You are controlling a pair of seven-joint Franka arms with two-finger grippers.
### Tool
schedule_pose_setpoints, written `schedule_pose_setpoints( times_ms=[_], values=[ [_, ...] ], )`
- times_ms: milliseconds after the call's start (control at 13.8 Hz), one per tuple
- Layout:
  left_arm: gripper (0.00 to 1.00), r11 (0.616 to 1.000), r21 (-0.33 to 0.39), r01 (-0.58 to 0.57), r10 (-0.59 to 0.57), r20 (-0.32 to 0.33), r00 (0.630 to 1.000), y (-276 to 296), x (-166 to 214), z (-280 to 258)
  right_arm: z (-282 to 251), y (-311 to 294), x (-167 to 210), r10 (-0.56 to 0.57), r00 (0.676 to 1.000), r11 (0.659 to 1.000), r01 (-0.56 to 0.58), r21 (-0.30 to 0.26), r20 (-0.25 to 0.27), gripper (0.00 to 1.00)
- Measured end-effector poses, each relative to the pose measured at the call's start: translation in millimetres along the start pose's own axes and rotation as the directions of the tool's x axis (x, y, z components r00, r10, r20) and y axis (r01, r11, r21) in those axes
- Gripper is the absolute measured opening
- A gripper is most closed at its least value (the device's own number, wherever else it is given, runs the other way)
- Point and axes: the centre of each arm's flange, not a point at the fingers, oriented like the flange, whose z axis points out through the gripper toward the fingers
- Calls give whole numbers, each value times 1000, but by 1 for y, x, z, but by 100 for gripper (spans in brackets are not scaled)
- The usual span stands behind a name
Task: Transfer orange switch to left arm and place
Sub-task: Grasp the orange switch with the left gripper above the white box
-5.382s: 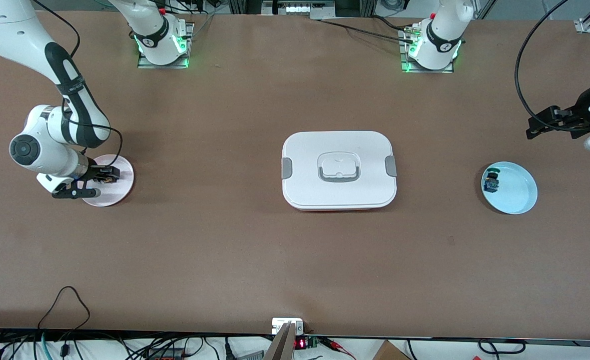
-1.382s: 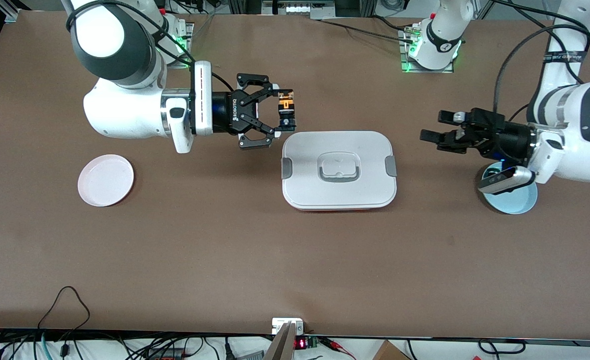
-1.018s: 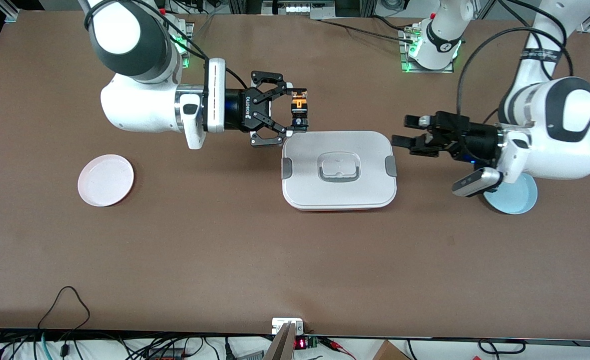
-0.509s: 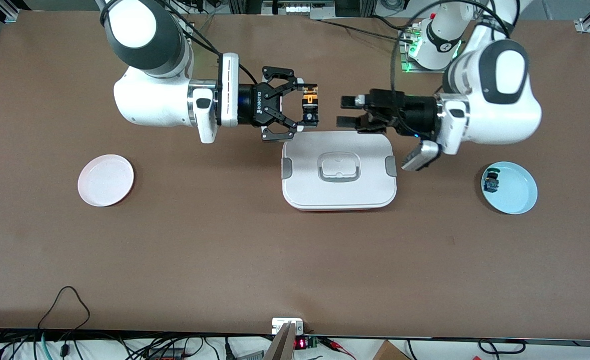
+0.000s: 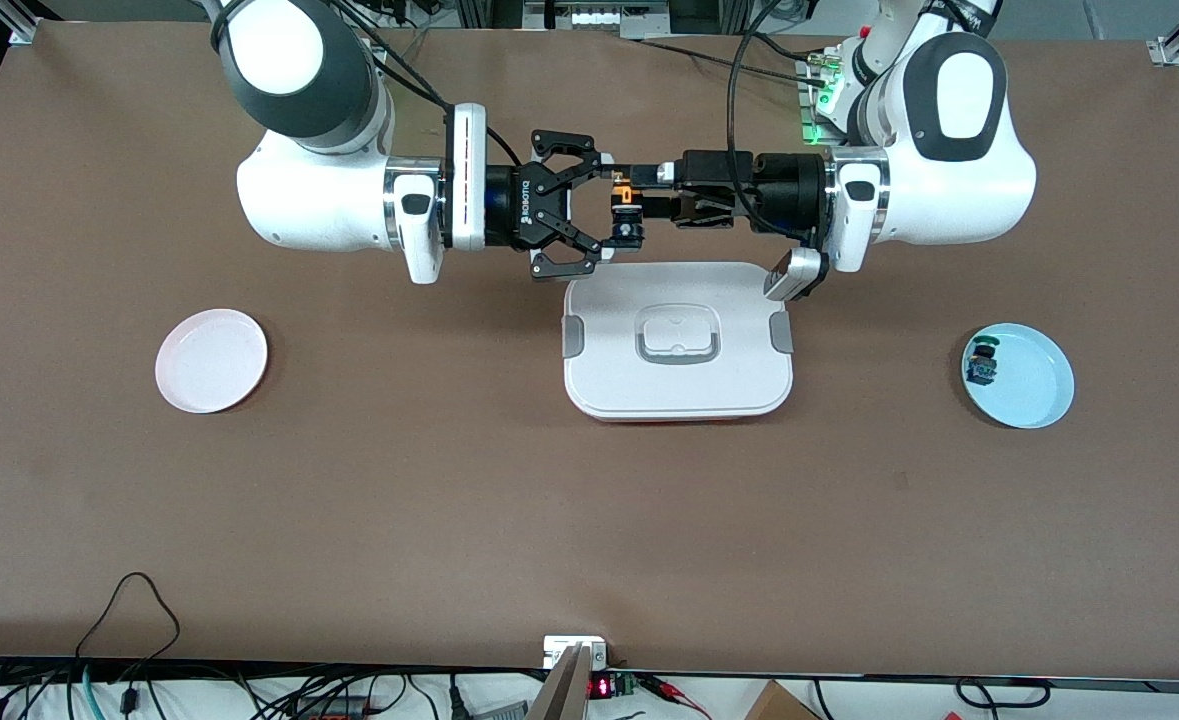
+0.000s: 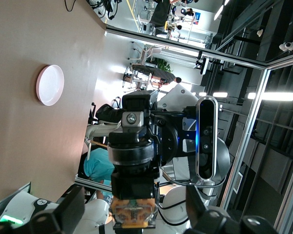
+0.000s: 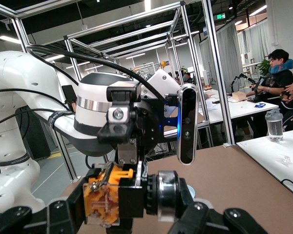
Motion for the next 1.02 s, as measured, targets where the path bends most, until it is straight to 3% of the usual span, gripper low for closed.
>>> schedule_pose_setpoints(
  times_ms=[73,145,218,364,873,1018],
  values=[
    [70,1000,1,1,-1,-1,1000,0,0,0,1,-1,0,0,1000,1000,0,2,0,72],
    [70,1000,1,2,-2,-3,1000,-1,0,-1,2,-2,0,0,1000,1000,0,4,1,72],
    [62,1000,1,3,-3,-3,1000,-1,1,-1,3,-2,0,0,1000,1000,0,5,1,72],
    [40,1000,1,4,-4,-6,1000,-2,1,-2,3,-2,0,-3,1000,1000,3,6,0,72],
    [40,1000,1,3,-3,-6,1000,-1,1,-2,4,-2,0,-3,1000,1000,3,6,-3,75],
    [40,1000,0,-3,3,-15,1000,-1,3,-6,3,-2,0,-1,1000,1000,1,4,-6,95]
  ],
)
